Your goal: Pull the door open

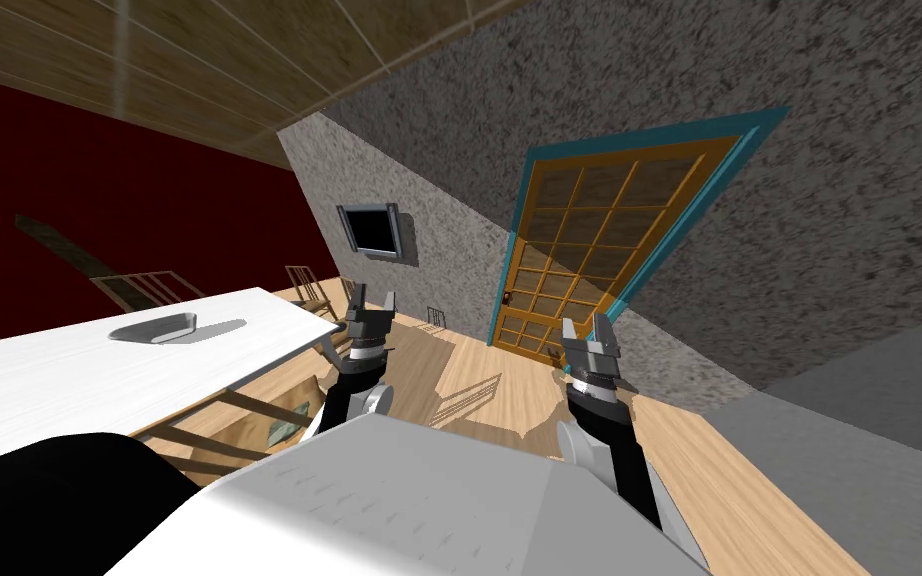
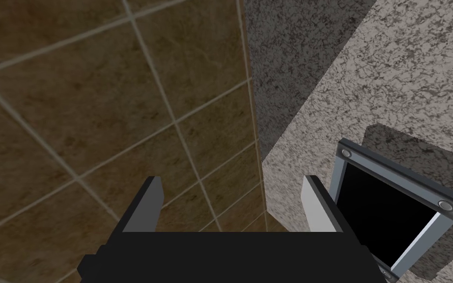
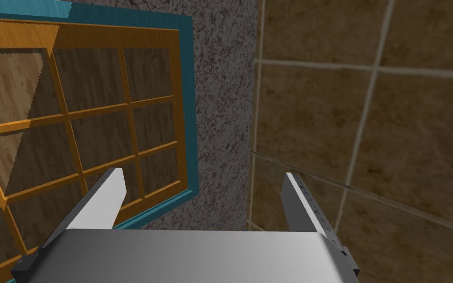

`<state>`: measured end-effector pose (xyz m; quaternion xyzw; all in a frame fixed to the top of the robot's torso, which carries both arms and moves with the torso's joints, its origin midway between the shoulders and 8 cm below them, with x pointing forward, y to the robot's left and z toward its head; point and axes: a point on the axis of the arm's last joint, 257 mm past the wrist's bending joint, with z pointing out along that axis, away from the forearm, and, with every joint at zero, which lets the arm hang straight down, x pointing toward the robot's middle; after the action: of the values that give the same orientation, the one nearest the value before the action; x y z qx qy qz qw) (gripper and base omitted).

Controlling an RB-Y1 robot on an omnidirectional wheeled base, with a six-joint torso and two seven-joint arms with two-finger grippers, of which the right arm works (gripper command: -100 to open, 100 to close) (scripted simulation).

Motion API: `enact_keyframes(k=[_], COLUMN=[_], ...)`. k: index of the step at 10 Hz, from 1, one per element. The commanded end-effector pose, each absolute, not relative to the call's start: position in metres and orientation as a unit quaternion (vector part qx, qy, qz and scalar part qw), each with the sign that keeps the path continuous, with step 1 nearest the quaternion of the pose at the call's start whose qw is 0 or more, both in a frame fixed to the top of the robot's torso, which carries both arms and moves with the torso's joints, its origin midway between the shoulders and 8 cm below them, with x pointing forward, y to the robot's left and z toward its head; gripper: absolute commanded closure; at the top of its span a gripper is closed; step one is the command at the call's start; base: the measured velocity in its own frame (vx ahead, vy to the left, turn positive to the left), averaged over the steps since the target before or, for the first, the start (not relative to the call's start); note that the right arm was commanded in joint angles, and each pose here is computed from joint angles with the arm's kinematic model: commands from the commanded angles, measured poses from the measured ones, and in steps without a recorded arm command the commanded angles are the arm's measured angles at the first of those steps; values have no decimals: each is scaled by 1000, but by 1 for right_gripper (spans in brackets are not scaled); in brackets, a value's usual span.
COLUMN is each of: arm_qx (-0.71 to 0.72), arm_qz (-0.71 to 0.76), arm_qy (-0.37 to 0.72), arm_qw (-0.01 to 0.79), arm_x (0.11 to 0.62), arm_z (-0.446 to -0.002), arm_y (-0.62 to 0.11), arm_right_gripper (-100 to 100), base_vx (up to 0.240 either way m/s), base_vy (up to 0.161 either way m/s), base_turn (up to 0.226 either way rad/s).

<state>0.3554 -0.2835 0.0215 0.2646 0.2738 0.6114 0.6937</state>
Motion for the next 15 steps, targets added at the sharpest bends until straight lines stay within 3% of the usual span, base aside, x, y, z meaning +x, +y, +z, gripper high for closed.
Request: enact_keyframes(k=[1,15], arm_qx=[279,423], arm_qz=[624,709], arm_qy=[268,192], arm_qw=[679,531], arm_x=[362,405], arm_z=[11,-93], arm_y=[-286,-332], arm_right_gripper=[-100,-100], base_vx=[85,90], base_vy=[-23,-24], base_turn=[87,100])
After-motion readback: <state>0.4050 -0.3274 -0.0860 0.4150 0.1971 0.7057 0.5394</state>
